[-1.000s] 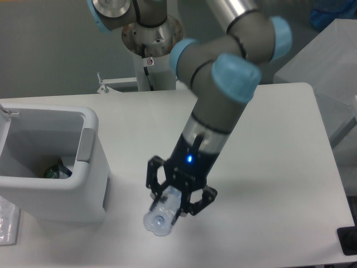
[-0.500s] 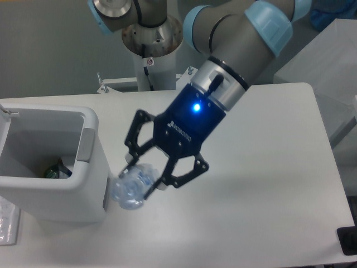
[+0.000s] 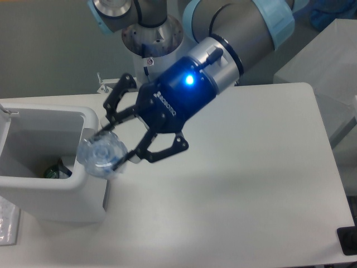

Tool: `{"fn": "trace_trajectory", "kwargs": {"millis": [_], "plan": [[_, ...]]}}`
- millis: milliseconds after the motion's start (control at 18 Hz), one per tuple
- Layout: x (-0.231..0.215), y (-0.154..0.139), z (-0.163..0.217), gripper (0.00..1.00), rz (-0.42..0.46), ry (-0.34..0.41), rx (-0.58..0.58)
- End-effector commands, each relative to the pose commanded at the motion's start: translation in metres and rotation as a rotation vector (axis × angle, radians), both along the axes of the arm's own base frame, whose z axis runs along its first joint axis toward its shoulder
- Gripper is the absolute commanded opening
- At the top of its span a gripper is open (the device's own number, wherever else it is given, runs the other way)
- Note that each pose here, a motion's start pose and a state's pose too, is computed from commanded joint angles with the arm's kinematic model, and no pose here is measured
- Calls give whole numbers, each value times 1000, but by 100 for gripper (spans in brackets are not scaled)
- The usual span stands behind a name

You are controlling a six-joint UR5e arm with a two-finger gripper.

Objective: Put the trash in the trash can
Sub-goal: 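Lower the bottle into the bin and open the gripper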

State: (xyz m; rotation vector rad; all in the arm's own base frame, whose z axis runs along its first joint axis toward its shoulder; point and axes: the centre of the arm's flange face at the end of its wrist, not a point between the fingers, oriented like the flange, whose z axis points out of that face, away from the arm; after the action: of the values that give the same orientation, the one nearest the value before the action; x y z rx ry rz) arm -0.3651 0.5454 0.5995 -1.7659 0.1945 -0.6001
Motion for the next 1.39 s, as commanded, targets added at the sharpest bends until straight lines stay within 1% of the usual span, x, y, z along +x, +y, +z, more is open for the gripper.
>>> {"fn": "trace_trajectory", "kwargs": {"millis": [222,333,444,611,778,1000,1056,1111,1167,1222,1278,1333,1389], "plan": [[30,-11,6,47,-37,-30,29],[44,-10,3,47,-55,-23,33],[62,-2,-11,47,-84,-17,34],[80,2,-33,47,-110,10,49],[98,7,-44,48,-135,4,38],[105,6,-64,50,-151,28,48],[107,6,-70,53,-155,39,51],[113,8,-77,60,-165,48,49],[120,11,-83,71,-173,68,38],[123,14,-91,78,-173,80,18],[129,16,-96,94,-177,91,5],[131,17,-97,100,-180,96,5],[131,17,-98,100,-180,94,3]]}}
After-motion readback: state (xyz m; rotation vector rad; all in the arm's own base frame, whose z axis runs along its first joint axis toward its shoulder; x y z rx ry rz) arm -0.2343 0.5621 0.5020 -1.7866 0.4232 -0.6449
